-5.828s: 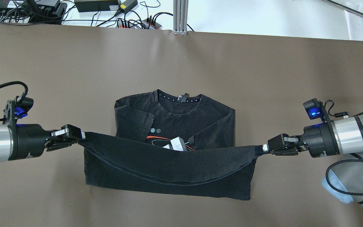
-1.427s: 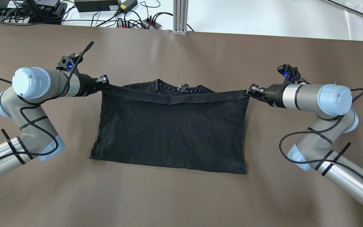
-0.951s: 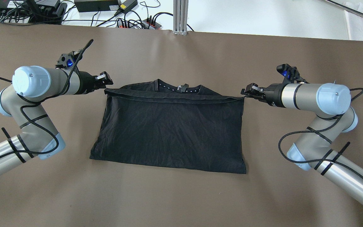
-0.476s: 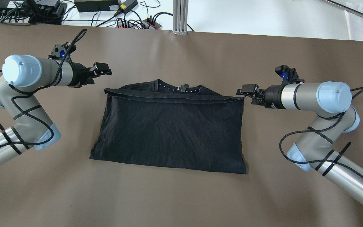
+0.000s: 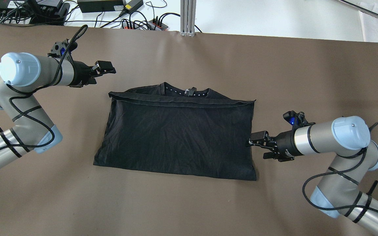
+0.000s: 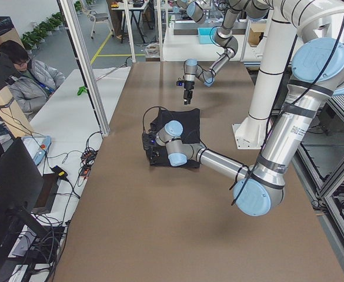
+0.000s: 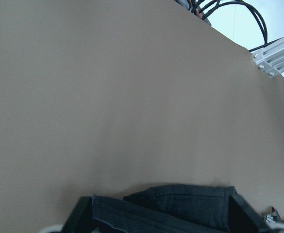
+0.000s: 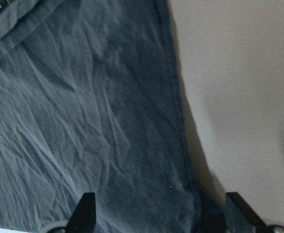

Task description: Fold clothes

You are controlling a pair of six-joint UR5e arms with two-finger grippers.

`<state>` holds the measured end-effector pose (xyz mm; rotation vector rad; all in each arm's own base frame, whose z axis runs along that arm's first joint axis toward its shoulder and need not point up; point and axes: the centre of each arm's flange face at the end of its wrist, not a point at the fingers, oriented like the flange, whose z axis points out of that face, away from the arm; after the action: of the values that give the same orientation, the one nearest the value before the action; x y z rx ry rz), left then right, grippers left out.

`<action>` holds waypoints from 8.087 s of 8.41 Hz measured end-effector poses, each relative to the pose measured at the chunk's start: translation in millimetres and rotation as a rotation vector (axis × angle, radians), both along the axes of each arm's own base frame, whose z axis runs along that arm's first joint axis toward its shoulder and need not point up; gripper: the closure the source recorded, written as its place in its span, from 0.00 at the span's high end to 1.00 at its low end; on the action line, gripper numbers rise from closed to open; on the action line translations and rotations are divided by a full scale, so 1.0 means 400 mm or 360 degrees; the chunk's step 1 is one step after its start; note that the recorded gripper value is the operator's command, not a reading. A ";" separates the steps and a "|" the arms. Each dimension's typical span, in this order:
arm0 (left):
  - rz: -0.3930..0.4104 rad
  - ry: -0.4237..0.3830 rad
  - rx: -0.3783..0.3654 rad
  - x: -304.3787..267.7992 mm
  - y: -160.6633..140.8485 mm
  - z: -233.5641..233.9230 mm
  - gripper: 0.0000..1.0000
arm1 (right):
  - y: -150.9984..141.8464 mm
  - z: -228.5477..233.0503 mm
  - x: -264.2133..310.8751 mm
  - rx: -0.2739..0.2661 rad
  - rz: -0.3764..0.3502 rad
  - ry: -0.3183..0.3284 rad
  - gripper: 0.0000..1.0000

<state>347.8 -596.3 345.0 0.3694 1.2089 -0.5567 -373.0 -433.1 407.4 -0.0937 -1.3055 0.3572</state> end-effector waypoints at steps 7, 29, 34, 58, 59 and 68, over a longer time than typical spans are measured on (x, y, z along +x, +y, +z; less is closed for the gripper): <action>-0.0009 0.0000 0.0006 -0.002 -0.004 -0.005 1.00 | 0.167 0.077 -0.127 -0.0024 -0.0079 0.0096 0.69; -0.0010 0.0016 0.0030 -0.018 0.022 -0.010 1.00 | 0.576 -0.222 -0.177 0.0073 -0.0526 -0.0253 0.94; 0.0155 0.0062 0.0002 -0.048 0.243 0.042 1.00 | 0.387 -0.201 -0.097 0.0063 -0.0243 -0.0117 0.94; 0.0317 0.0024 -0.0077 0.179 0.566 0.115 0.00 | 0.274 -0.188 -0.051 0.0135 -0.0033 -0.0017 0.94; 0.0310 0.0010 -0.0086 0.178 0.559 0.113 0.00 | 0.274 -0.188 -0.051 0.0135 -0.0033 -0.0017 0.94; 0.0032 -0.0284 -0.0084 0.238 0.087 -0.064 0.00 | 0.277 -0.190 -0.058 0.0151 0.0002 -0.0014 0.94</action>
<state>443.1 -561.6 319.4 0.3540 1.0231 -0.5260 -396.2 -322.3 331.3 -0.0147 -1.3294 0.2954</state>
